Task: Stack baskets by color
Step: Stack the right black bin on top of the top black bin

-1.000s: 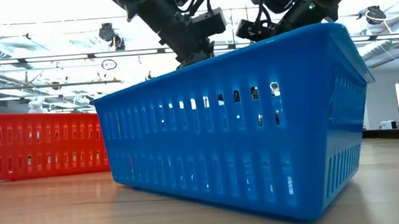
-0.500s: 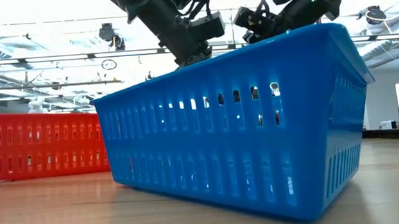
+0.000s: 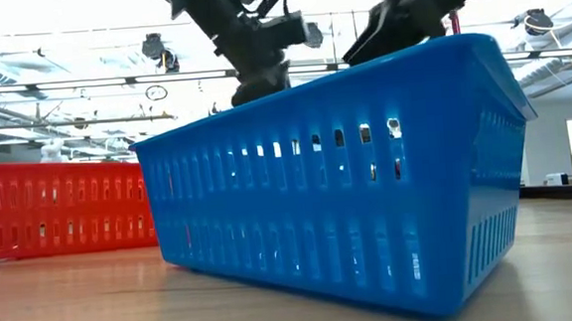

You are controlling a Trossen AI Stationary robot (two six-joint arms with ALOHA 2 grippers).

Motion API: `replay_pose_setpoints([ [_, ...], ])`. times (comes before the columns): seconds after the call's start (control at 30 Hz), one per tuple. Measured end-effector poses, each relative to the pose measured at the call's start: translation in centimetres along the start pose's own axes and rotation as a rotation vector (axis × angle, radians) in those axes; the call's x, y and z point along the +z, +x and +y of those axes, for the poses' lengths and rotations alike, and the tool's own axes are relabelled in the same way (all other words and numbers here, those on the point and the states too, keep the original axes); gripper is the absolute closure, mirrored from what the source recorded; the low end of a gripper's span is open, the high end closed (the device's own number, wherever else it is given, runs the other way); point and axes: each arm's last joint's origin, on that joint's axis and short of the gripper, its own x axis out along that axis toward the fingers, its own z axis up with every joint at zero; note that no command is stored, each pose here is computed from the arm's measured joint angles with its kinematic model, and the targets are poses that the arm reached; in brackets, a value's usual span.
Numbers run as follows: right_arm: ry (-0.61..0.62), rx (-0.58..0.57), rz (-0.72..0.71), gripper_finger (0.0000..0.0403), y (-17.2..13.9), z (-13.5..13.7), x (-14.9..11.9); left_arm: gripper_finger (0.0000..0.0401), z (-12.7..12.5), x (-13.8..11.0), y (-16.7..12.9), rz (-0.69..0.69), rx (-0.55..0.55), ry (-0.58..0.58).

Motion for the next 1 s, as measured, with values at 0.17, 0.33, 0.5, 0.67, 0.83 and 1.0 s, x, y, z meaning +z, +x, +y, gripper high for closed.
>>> replay_pose_setpoints([
  [0.17, 0.026, 0.005, -0.015, 0.0182, -2.6, -0.6, -0.7, 0.0394, 1.6, -1.5, -3.0, 0.047, -0.032, -0.064],
  [0.33, 0.029, -0.014, -0.066, 0.0187, -3.9, -0.7, -2.1, 0.0394, 2.3, -4.0, -6.2, 0.04, -0.017, -0.092],
  [0.5, 0.003, -0.035, -0.116, 0.0188, -4.7, -0.6, -3.2, 0.0394, 2.0, -7.8, -8.9, -0.002, 0.011, -0.095],
  [0.67, -0.033, -0.047, -0.143, 0.0188, -4.8, -0.5, -3.7, 0.0394, 1.7, -11.9, -10.7, -0.182, 0.039, -0.058],
  [0.83, -0.035, -0.027, -0.163, 0.0188, -4.6, -0.4, -3.6, 0.0392, 1.7, -15.6, -11.6, -0.273, 0.105, -0.07],
  [1.0, -0.027, -0.008, -0.18, 0.0188, -4.6, -0.5, -3.5, 0.0394, 1.6, -18.3, -11.4, -0.297, 0.101, -0.114],
])
